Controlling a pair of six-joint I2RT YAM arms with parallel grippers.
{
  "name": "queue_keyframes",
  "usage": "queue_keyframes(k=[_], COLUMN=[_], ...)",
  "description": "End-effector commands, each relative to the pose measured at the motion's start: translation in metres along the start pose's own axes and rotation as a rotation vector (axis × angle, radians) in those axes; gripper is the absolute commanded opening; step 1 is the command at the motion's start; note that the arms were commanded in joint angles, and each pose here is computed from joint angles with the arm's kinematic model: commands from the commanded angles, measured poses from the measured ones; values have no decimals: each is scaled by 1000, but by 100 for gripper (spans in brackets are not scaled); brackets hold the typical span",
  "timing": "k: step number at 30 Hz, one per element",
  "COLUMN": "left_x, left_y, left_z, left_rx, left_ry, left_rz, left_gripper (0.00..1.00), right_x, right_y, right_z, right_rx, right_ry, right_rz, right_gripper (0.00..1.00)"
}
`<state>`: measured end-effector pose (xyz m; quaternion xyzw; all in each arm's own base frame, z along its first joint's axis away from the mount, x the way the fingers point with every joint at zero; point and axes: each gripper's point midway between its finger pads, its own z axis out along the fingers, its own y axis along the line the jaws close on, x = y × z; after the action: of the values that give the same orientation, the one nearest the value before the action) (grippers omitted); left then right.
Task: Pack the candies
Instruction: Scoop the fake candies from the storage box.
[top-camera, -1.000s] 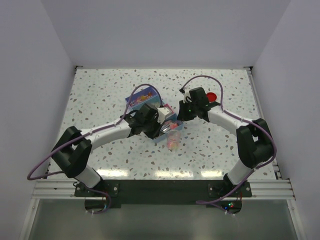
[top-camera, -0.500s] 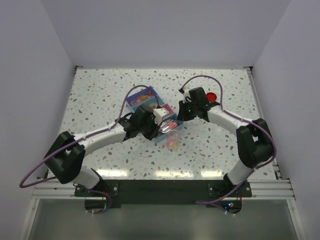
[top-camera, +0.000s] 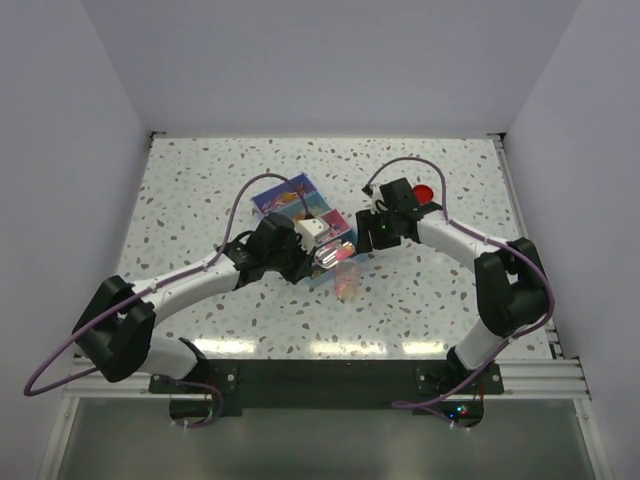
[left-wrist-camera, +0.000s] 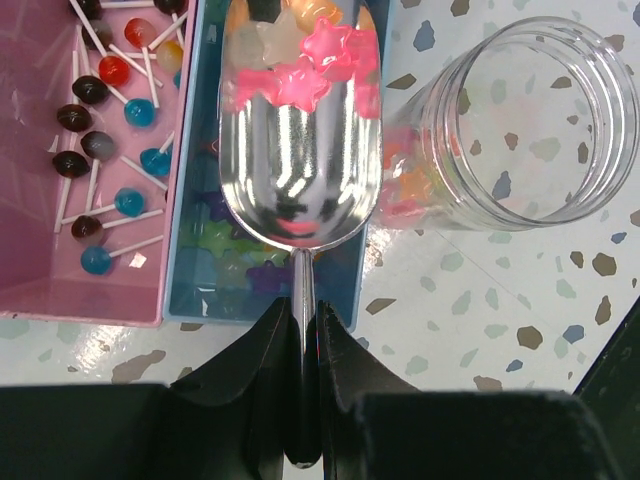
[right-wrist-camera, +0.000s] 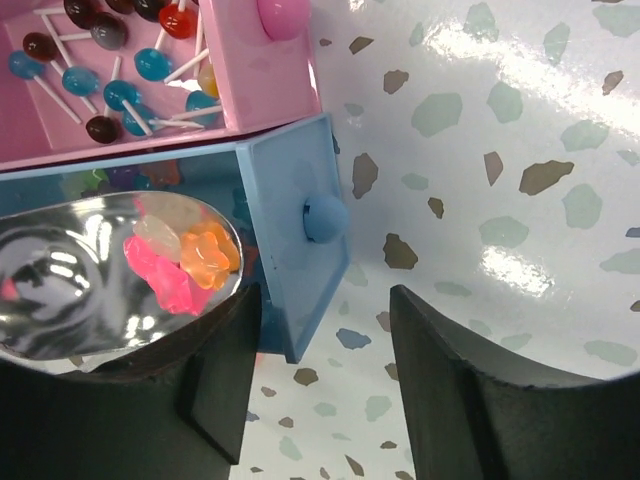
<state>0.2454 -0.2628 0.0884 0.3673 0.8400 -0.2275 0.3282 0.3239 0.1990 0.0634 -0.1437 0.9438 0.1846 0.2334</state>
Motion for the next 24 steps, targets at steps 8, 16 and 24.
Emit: queue_keyframes(k=[8, 16, 24], left_x=[-24, -26, -33], left_y=[2, 6, 1], left_z=[-25, -48, -80], left_rx=[22, 39, 69], left_ry=[-109, -94, -63], left_rz=[104, 167, 308], left_gripper=[0, 0, 0], right_x=[-36, -43, -38], right_y=[13, 7, -5], right_z=[-54, -86, -107], right_rx=[5, 75, 142], right_ry=[-122, -182, -212], right_rz=[-20, -37, -30], right_gripper=[75, 82, 84])
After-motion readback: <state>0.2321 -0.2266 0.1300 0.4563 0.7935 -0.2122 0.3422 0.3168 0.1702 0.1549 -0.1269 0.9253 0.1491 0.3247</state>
